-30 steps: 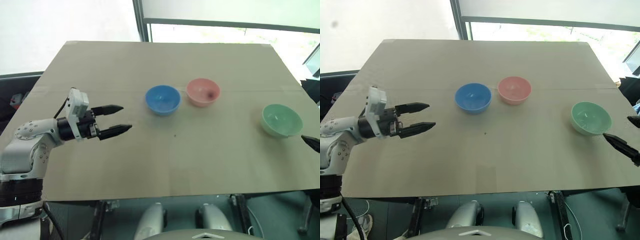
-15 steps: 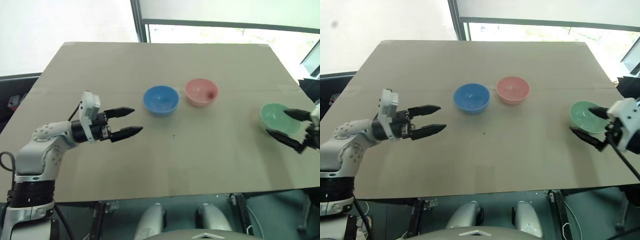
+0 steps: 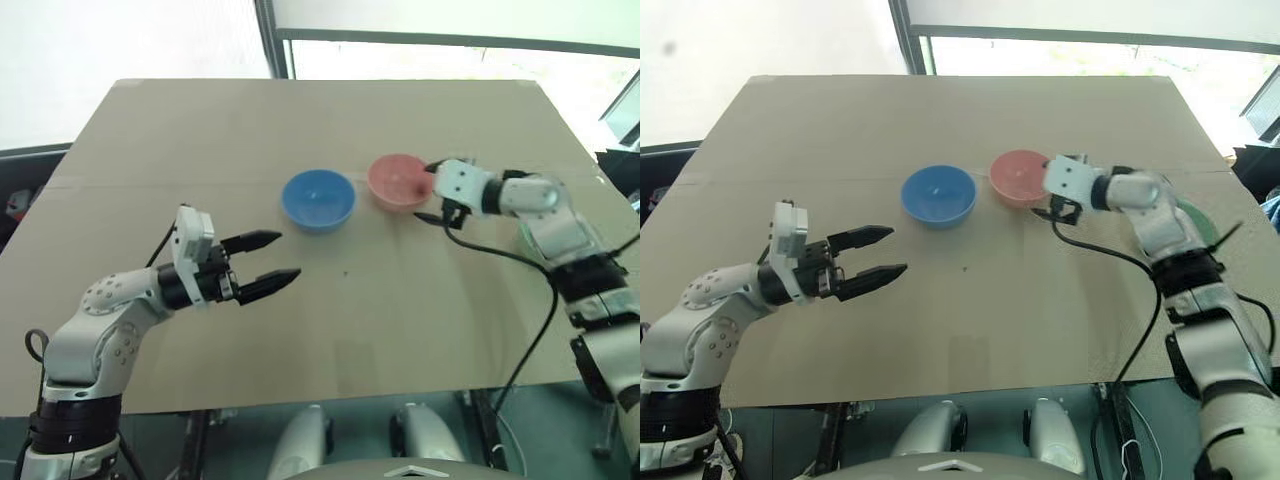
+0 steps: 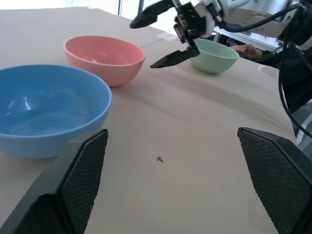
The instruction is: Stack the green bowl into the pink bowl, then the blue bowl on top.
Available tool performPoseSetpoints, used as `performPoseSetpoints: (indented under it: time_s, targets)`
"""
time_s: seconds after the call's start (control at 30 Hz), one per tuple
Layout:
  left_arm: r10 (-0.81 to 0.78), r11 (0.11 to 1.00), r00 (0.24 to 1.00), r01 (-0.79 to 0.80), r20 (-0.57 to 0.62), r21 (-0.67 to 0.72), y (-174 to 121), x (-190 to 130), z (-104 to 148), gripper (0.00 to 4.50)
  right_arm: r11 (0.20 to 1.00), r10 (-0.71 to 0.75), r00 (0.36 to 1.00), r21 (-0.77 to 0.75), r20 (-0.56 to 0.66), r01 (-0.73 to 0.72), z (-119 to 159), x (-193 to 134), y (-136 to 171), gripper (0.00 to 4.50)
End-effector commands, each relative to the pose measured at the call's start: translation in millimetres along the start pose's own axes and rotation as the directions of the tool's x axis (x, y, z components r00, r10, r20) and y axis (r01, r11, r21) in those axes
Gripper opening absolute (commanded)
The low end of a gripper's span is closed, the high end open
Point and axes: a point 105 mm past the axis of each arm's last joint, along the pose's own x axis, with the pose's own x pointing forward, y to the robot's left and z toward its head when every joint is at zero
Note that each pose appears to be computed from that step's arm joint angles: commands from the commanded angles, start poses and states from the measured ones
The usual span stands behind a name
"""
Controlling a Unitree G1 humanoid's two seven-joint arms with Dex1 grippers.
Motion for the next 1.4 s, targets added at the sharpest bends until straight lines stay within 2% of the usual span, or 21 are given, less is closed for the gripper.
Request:
performPoseSetpoints:
  time_s: [0.03, 0.1, 0.23, 0.27, 0.3, 0.43, 0.53, 0.63, 0.67, 0.7, 0.8, 0.9, 1.0, 1.13, 1.2, 1.27, 1.33, 1.4]
  targets:
    - [-0.015, 0.998, 1.0, 0.014, 0.022, 0.063, -13, -7, 13, 4.5, 0.995, 0.079, 0.997, -0.056, -0.027, -0.08, -8, 8, 8, 3.36]
    - [-0.038, 0.998, 0.999, 0.036, 0.03, 0.059, -20, -11, 14, 4.5, 0.992, 0.111, 0.993, -0.059, -0.032, -0.113, -10, 11, 12, 2.71]
    - [-0.067, 0.996, 0.998, 0.066, 0.007, 0.06, -28, -15, 12, 4.5, 0.988, 0.131, 0.991, -0.075, -0.028, -0.133, -11, 13, 13, 0.8]
    - [-0.073, 0.996, 0.997, 0.073, 0.006, 0.06, -30, -15, 12, 4.5, 0.989, 0.127, 0.992, -0.079, -0.028, -0.128, -11, 14, 12, 0.37]
    - [-0.076, 0.995, 0.997, 0.076, 0.008, 0.06, -31, -15, 12, 4.5, 0.989, 0.122, 0.992, -0.084, -0.027, -0.124, -10, 15, 11, 0.12]
    - [-0.066, 0.996, 0.998, 0.064, 0.021, 0.06, -29, -15, 12, 4.5, 0.987, 0.079, 0.997, -0.141, -0.012, -0.08, -3, 15, 3, 0.12]
    - [-0.052, 0.997, 0.998, 0.051, 0.022, 0.055, -26, -16, 9, 4.5, 0.98, 0.142, 0.989, -0.146, 0.045, -0.134, 10, 4, 9, 0.12]
    - [-0.04, 0.998, 0.999, 0.039, 0.011, 0.056, -22, -20, 4, 4.5, 0.924, 0.381, 0.917, 0.0, 0.119, -0.383, 32, -25, 57, 0.12]
    - [-0.035, 0.997, 0.999, 0.035, 0.007, 0.064, -19, -21, 3, 4.5, 0.896, 0.44, 0.889, 0.002, 0.125, -0.444, 39, -34, 74, 0.12]
    - [-0.022, 0.997, 1.0, 0.02, 0.015, 0.071, -15, -21, 6, 4.5, 0.876, 0.481, 0.873, -0.009, 0.08, -0.482, 39, -44, 92, 0.12]
    - [-0.008, 0.996, 0.999, 0.005, 0.032, 0.084, -7, -19, 11, 4.5, 0.838, 0.542, 0.84, 0.059, 0.032, -0.543, 43, -60, 126, 0.12]
    - [-0.032, 0.995, 0.999, 0.031, 0.013, 0.09, -8, -17, 9, 4.5, 0.849, 0.523, 0.852, 0.086, -0.002, -0.521, 44, -61, 128, 0.12]
    - [-0.045, 0.995, 0.999, 0.044, 0.012, 0.091, -6, -15, 10, 4.5, 0.856, 0.514, 0.856, 0.086, -0.045, -0.509, 40, -62, 126, 0.9]
    - [-0.055, 0.995, 0.998, 0.053, 0.02, 0.088, -5, -11, 11, 4.5, 0.91, 0.413, 0.906, 0.085, -0.093, -0.406, 33, -63, 111, 2.65]
    - [-0.064, 0.994, 0.998, 0.062, 0.02, 0.086, -7, -9, 10, 4.5, 0.932, 0.355, 0.93, 0.12, -0.093, -0.343, 33, -71, 102, 3.38]
    - [-0.069, 0.994, 0.997, 0.067, 0.021, 0.083, -8, -8, 10, 4.5, 0.941, 0.31, 0.947, 0.166, -0.081, -0.294, 35, -79, 94, 3.38]
    - [-0.071, 0.994, 0.997, 0.069, 0.024, 0.083, -9, -7, 10, 4.5, 0.961, 0.148, 0.989, 0.233, 0.01, -0.147, 48, -94, 68, 3.38]
    - [-0.072, 0.994, 0.997, 0.07, 0.026, 0.083, -9, -6, 10, 4.5, 0.93, -0.044, 0.999, 0.364, -0.016, 0.047, 39, -116, 41, 3.38]
